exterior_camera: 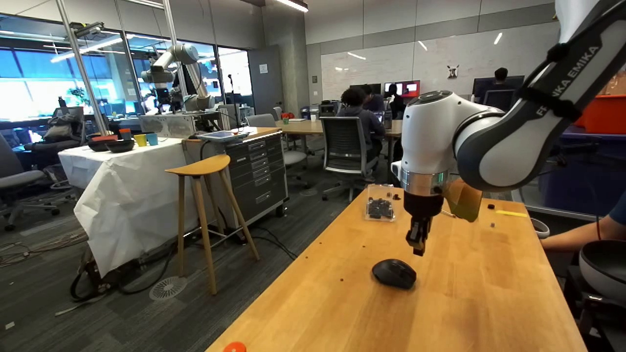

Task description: Press the click button on the mouse that is on the table

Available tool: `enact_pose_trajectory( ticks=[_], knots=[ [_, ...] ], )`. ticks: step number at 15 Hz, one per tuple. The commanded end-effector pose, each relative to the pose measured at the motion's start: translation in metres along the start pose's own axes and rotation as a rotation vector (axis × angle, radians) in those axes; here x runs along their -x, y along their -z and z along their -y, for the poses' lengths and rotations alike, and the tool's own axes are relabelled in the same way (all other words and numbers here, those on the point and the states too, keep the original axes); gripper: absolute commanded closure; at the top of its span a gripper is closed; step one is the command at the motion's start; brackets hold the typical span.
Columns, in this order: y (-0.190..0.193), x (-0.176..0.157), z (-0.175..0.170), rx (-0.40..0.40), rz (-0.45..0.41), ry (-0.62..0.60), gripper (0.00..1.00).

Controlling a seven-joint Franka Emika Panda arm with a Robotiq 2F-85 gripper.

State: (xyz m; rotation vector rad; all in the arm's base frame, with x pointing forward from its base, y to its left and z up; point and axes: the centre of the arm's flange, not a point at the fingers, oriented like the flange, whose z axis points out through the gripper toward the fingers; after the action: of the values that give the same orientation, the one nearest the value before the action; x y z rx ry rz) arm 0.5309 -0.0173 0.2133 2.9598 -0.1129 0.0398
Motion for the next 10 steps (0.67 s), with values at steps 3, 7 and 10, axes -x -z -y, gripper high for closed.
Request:
enact_pose_trajectory(
  ticks=[3,7,10],
  knots=[
    [-0.029,-0.021,0.006,0.023,-0.037,-0.043,0.9],
    [-0.043,-0.023,0.013,0.037,-0.041,-0.041,0.9],
    [-0.049,-0.022,0.016,0.041,-0.036,-0.042,0.9]
  ],
)
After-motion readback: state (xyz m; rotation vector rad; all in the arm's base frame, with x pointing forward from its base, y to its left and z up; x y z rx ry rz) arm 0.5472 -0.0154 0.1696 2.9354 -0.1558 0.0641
